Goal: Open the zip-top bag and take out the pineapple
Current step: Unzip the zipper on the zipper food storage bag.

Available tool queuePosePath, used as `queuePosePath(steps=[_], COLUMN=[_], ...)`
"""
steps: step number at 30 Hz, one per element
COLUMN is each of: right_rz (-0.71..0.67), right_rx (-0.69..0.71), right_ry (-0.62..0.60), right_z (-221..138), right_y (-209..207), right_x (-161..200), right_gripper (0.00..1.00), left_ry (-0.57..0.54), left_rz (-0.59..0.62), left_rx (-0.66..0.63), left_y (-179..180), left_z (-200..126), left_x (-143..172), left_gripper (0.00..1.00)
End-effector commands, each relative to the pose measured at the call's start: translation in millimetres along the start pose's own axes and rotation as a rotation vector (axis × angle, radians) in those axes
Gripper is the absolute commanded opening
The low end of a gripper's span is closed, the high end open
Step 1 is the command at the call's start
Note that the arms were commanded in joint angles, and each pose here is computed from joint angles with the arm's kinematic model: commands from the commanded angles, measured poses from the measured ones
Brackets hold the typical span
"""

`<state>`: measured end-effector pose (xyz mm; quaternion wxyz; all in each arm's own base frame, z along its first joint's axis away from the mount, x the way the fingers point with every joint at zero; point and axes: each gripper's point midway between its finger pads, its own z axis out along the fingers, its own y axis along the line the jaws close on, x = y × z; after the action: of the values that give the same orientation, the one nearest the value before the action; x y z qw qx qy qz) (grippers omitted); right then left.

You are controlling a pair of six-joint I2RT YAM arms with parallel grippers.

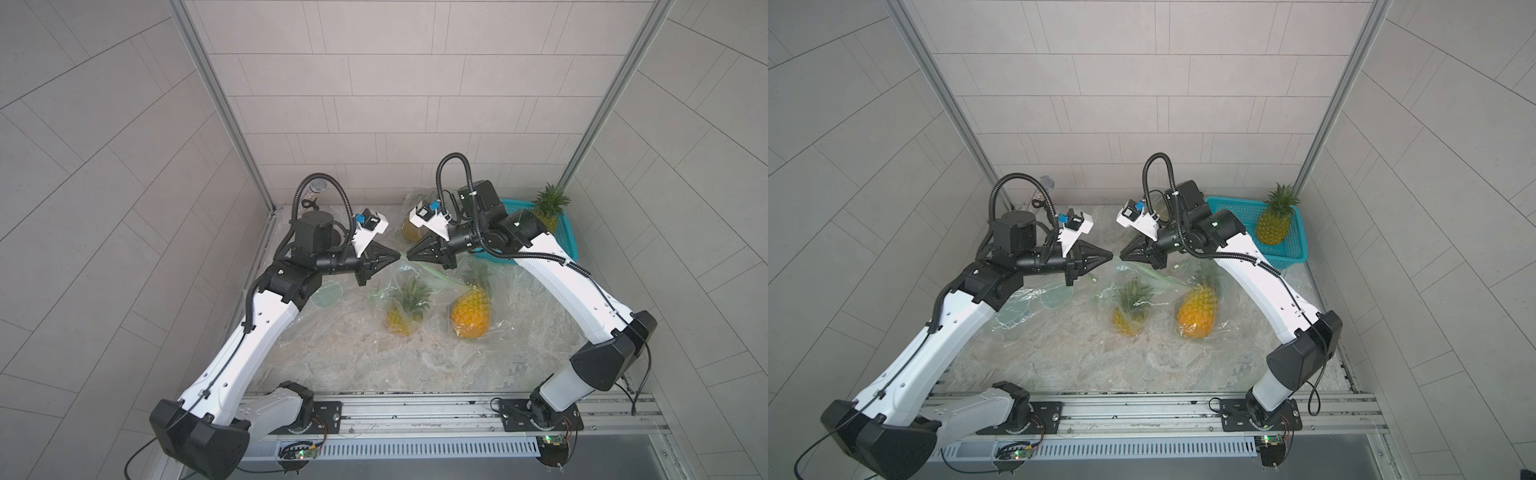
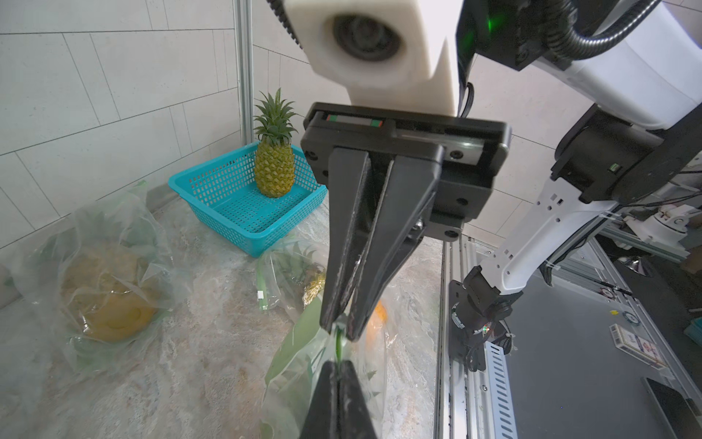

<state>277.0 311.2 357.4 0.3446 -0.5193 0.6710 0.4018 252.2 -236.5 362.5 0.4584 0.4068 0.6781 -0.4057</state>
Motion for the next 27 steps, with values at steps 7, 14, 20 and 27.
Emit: queuePosePath(steps=[7,14,20,27], right_rz=[0.040,0.054,0.073,0.081], right_rx=[0.116,0.137,0.161,0.186], right_ry=[0.083,0.105,0.126,0.154], right_z=[-18.0,-22.6,-28.5,-33.7], right_y=[-14.6,-17.5,-23.3,-27.7], right_x=[24.5,34.2,43.9,53.2], right_gripper=[0.08,0.08,0.08,0.08], left_ry=[-0.083,-0.086,-0.102,-0.121], left_rz=[0.056,0.036,0.027,0.002], left_rx=[-0.143,-0.181,-0.218,-0.268], left_y=[8.4,13.2,17.4,25.7], left_z=[-24.4,-32.1,-42.5,-54.3], left_x=[-18.4,-15.7,-15.2,-15.4], left_gripper=[0.00,0.00,0.00,0.00])
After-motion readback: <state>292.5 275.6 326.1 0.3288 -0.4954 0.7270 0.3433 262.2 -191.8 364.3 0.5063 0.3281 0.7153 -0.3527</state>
